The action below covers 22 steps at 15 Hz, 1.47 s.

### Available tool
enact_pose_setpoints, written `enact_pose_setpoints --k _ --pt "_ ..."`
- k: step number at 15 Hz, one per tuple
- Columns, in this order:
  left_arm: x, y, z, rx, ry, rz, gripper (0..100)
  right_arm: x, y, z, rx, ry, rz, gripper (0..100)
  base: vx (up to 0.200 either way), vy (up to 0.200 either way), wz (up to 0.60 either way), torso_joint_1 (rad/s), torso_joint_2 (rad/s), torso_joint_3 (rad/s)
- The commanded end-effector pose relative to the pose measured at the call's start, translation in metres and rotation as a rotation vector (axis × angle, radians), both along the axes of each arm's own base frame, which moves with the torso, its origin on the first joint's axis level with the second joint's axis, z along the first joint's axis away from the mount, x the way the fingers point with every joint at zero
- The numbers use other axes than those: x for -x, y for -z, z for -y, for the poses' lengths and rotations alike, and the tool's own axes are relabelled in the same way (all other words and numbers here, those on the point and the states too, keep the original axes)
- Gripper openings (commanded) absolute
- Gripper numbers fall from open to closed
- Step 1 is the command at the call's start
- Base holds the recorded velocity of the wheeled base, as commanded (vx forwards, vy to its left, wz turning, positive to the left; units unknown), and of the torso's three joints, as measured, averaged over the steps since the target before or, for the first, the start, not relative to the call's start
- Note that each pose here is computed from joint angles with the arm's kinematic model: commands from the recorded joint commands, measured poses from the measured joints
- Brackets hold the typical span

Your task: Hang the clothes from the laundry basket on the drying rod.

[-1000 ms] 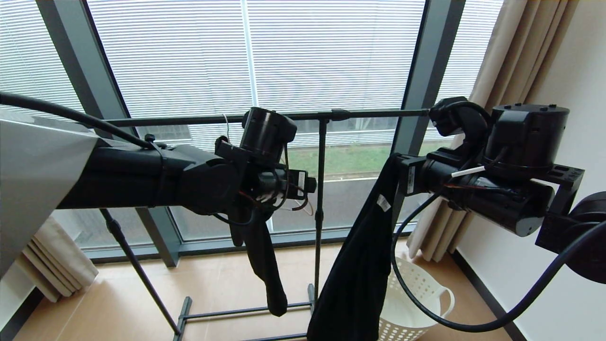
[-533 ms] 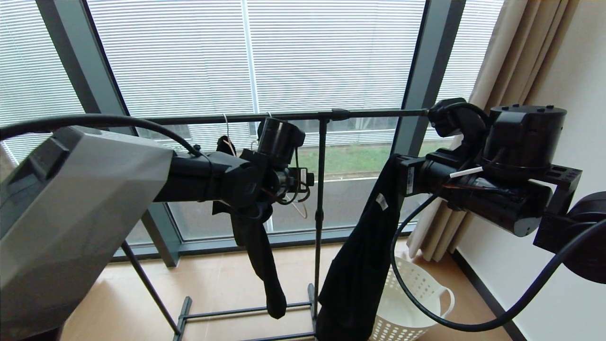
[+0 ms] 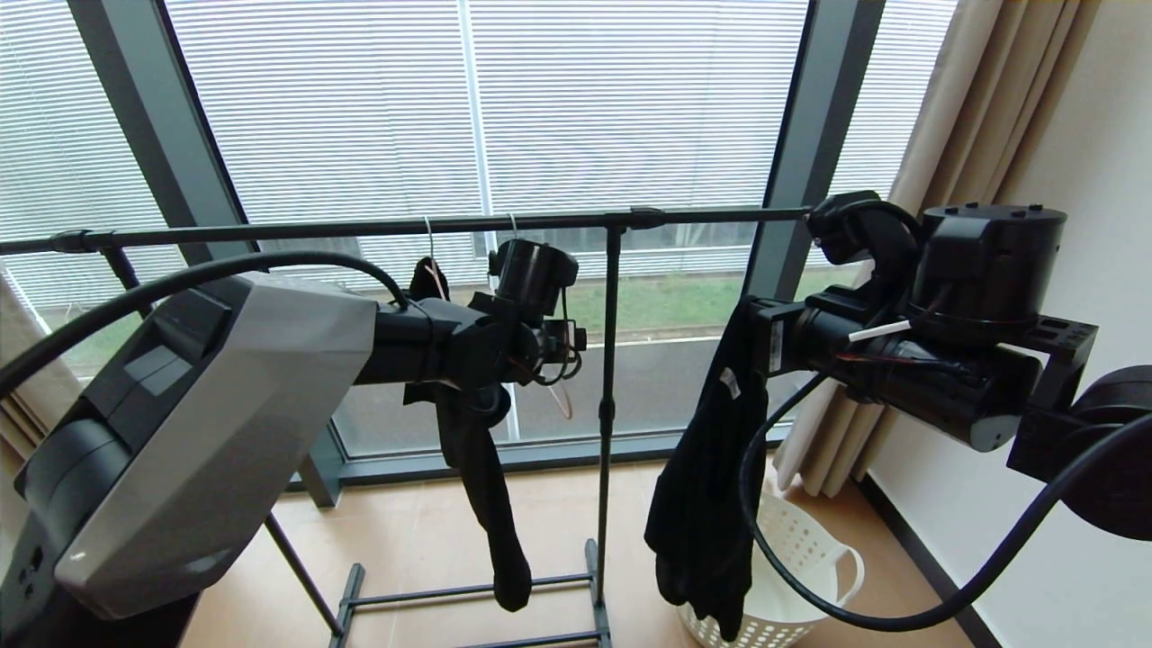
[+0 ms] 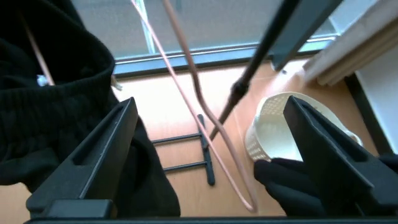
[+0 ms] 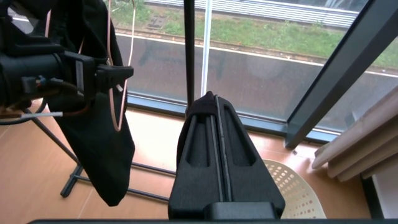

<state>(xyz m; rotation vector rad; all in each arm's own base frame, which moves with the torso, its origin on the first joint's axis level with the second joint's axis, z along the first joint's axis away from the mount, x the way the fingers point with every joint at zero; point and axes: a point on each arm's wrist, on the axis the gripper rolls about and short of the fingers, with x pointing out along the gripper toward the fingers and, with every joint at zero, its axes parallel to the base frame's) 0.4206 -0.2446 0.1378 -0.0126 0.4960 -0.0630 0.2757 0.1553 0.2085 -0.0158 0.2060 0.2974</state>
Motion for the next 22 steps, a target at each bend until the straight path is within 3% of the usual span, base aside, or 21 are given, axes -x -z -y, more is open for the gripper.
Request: enact_pose_setpoints --k 1,15,22 --pt "-0.007 0.012 -0.004 -0.032 -0.05 -0.006 100 -0.001 0.001 -0.001 0.002 0.0 -0.004 0 0.0 0.0 0.0 0.0 0.0 0.0" --pt "-0.017 0.018 0.0 -0.031 -0.065 0.011 100 -0.001 0.002 -0.001 0.003 0.0 -0.006 0 0.0 0.0 0.0 0.0 0.0 0.0" --pt "-0.032 0.027 -0.018 -0.036 -0.11 0.001 100 -0.001 0.003 -0.001 0.005 0.0 -0.009 0 0.0 0.0 0.0 0.0 0.0 0.0"
